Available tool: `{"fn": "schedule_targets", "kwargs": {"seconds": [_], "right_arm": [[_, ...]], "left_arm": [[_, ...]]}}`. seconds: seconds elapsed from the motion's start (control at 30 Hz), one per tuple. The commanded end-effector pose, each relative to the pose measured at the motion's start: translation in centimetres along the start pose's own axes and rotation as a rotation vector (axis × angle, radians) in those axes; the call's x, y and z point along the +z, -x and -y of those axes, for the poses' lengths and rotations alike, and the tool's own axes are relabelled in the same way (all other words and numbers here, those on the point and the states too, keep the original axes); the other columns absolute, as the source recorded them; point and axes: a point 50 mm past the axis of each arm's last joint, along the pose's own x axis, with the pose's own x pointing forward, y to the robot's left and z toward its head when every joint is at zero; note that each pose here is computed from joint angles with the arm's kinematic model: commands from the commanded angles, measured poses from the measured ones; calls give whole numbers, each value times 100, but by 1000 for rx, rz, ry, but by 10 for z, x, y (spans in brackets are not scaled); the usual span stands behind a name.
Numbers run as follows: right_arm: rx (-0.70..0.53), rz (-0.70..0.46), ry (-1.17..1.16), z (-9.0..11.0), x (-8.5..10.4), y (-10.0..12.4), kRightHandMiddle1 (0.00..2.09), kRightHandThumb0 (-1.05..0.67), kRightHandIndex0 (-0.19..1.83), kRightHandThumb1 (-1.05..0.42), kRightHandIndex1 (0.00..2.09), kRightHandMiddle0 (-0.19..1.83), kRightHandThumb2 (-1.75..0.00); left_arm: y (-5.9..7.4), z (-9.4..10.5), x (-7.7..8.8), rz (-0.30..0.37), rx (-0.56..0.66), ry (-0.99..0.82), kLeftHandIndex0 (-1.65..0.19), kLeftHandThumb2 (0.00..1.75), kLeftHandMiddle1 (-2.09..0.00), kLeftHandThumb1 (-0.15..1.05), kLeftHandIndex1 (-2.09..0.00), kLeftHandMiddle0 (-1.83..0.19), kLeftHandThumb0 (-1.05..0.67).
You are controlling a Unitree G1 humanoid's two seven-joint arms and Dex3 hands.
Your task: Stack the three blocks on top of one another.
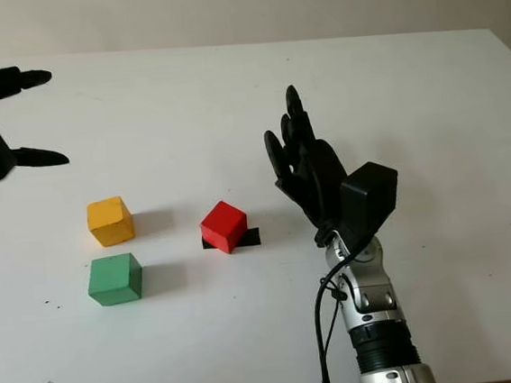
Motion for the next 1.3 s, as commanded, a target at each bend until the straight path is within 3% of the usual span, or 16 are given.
{"fn": "schedule_targets", "kwargs": {"seconds": [0.0, 0.47, 0.73, 1.27], "right_arm": [[6, 24, 24, 2, 6, -3, 0, -72, -19, -105, 0, -19, -50], [-2, 16, 24, 3, 6, -3, 0, -73, -19, -105, 0, -19, -49], [0, 18, 24, 4, 6, -4, 0, -73, -19, -105, 0, -19, -49], [2, 11, 13, 5, 4, -1, 0, -72, -19, -105, 0, -19, -48]], "left_arm": [[-3, 14, 0, 2, -42, 3, -24, 5, -2, 92, -5, -6, -78], [-10, 51, 3, 10, -152, -53, -23, 5, -5, 95, -5, -3, -85], [-6, 56, 3, -39, -210, -52, -20, 5, -3, 93, -4, 2, -83], [-3, 70, 1, -57, -243, -165, -27, 6, -6, 95, -8, 1, -83]]}}
